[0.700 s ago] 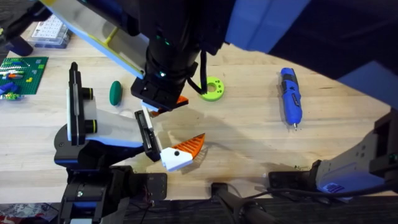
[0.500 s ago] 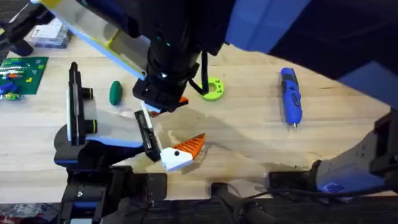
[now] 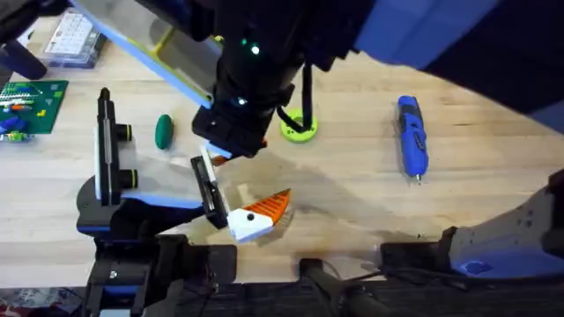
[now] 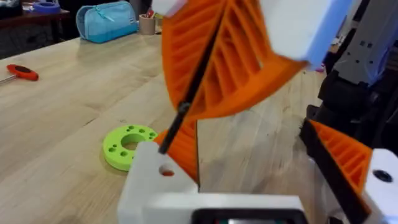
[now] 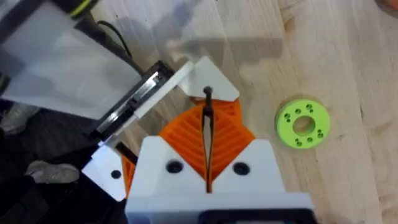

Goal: Pick up the gripper from the table and insert it into the empty holder that is missing its gripper. Then pick up a screw, insert it into the mounting hole, and use the screwdriver to tighten it. Finally, clean up the table by picking up the vegetable and placing it into the bucket.

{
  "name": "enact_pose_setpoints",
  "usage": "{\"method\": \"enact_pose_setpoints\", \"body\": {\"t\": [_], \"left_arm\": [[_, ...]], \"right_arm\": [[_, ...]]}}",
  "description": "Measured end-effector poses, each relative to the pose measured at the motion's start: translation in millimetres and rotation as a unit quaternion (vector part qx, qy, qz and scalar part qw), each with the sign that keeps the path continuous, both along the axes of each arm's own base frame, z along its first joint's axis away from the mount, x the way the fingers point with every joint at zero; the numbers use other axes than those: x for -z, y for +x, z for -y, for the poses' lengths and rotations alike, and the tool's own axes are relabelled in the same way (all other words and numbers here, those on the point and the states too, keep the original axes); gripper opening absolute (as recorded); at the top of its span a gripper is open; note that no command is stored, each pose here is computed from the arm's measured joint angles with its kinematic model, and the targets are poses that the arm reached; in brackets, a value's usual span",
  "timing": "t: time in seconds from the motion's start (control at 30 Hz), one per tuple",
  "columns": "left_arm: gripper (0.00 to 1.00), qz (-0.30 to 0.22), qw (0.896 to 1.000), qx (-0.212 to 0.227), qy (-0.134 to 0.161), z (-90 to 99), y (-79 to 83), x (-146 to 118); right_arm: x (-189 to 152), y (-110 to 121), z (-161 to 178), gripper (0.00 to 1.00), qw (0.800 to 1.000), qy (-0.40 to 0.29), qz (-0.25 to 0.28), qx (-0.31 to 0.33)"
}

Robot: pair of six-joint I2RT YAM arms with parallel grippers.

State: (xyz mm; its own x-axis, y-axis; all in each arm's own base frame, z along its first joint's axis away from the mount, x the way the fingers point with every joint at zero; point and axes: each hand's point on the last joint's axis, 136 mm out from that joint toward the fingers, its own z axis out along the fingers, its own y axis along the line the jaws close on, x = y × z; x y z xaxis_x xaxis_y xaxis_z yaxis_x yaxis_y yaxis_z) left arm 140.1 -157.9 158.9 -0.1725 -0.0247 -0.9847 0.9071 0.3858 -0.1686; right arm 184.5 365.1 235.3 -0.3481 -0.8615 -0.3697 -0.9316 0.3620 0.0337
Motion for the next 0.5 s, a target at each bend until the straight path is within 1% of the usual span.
{"method": "enact_pose_setpoints", "body": {"t": [0.23,0.5], "left_arm": [[0.989,0.000,1.000,0.000,0.000,0.0,0.0,0.0],[0.989,0.000,1.000,0.000,0.000,0.0,0.0,0.0]], "right_arm": [[2.9,-4.3,7.8,0.012,1.000,-0.016,-0.009,0.000],[2.1,-3.2,5.8,0.012,1.000,-0.012,-0.007,0.000]]}}
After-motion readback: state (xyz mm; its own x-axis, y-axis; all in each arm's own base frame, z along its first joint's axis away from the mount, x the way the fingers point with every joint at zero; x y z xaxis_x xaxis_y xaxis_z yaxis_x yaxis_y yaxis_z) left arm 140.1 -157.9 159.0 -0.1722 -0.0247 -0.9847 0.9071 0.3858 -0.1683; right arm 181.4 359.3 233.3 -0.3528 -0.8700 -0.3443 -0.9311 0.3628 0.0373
